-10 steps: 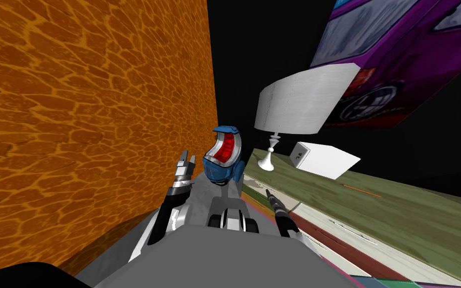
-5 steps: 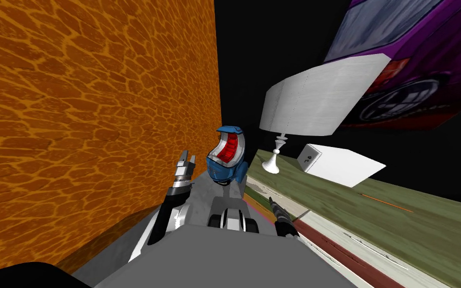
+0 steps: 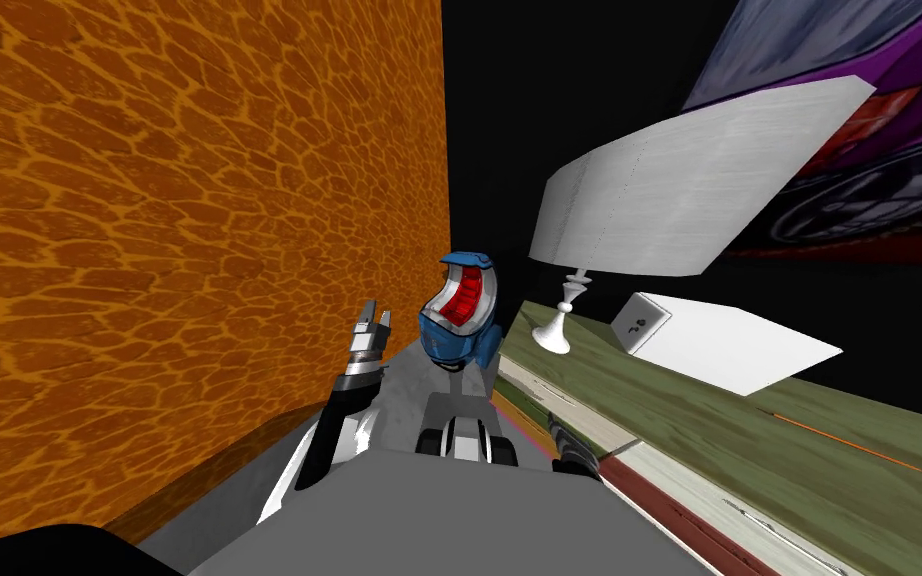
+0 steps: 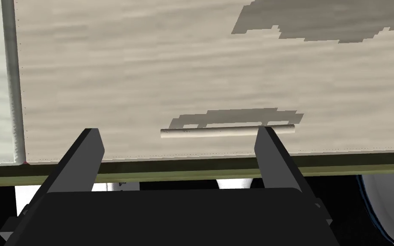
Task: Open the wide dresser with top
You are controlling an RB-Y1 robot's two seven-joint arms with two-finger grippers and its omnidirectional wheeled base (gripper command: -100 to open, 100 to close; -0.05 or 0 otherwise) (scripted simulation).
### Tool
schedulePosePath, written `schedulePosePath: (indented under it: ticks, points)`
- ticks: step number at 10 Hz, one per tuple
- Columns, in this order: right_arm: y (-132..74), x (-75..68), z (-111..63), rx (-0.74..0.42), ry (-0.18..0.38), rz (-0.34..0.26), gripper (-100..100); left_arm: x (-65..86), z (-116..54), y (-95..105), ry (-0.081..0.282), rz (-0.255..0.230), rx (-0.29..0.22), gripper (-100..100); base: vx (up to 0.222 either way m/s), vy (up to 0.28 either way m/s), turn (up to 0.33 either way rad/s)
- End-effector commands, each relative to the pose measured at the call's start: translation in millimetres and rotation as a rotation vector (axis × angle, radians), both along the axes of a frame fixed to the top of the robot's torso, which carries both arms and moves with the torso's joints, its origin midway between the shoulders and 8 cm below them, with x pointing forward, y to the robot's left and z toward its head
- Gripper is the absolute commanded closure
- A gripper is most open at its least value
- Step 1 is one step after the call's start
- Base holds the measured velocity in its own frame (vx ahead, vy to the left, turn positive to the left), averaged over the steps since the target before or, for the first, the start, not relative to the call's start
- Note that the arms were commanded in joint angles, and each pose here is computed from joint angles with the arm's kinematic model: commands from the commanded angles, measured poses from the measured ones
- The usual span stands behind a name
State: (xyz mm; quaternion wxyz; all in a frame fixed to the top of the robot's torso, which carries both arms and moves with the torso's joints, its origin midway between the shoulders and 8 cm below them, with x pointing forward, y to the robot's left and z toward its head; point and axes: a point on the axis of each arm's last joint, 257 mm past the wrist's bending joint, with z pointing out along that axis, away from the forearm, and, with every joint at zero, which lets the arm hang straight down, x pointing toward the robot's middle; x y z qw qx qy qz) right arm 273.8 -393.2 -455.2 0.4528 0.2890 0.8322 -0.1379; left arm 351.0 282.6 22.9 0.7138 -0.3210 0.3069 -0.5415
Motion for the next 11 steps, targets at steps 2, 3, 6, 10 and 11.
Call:
schedulePosePath:
  ticks: [2,3,6,10,11]
  points:
    - [-20,-29.1,-13.5,-0.112,0.094,-0.04,-100,0.0,0.0,0.0,0.0,0.0,0.0,0,0.024,0.003,0.155]
    - [-24,-42.1,-22.9,-0.153,0.138,-0.039,-100,0.0,0.0,0.0,0.0,0.0,0.0,0,0.032,0.002,0.227]
    - [-39,-64.4,-27.2,-0.252,0.207,-0.063,-100,0.0,0.0,0.0,0.0,0.0,0.0,0,0.022,0.001,0.076]
    - [-58,-102.1,-36.1,-0.407,0.324,-0.07,-100,0.0,0.0,0.0,0.0,0.0,0.0,0,0.035,0.001,0.147]
    - [-63,-107.5,-33.2,-0.44,0.338,-0.079,-100,0.0,0.0,0.0,0.0,0.0,0.0,0,0.034,-0.004,0.1]
